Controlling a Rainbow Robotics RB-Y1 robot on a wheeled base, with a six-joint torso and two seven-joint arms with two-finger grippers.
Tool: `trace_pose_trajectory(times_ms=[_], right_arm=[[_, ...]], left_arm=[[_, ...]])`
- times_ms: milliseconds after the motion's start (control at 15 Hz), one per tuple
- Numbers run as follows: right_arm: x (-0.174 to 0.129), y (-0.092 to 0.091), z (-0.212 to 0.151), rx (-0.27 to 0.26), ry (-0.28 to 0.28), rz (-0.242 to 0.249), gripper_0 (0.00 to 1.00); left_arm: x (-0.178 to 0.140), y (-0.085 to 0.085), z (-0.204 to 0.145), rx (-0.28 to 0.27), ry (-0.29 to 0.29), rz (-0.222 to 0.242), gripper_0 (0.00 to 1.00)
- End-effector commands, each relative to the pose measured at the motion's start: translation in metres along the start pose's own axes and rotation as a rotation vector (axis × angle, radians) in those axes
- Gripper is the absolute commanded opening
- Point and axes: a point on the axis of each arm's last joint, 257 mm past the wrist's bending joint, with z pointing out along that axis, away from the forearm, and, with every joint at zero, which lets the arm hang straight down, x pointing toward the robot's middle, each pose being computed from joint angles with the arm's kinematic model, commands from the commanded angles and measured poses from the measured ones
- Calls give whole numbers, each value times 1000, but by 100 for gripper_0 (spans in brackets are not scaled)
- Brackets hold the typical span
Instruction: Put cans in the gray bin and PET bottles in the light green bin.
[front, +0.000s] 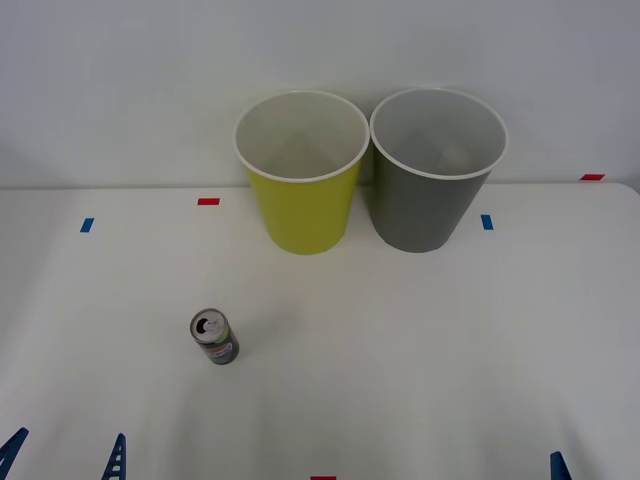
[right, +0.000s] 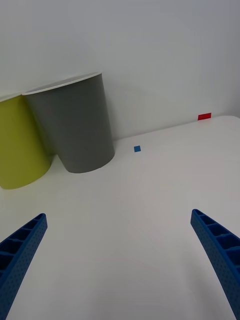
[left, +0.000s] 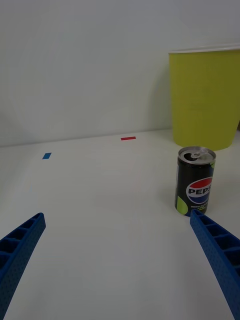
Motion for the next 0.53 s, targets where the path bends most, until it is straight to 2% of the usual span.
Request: trace_pose_trajectory(times_ms=[67, 533], right_arm=[[0, 0, 0, 0, 0, 0, 100], [0, 0, 0, 0, 0, 0, 100]], left_arm=[[0, 0, 0, 0, 0, 0, 100], [0, 0, 0, 0, 0, 0, 100]])
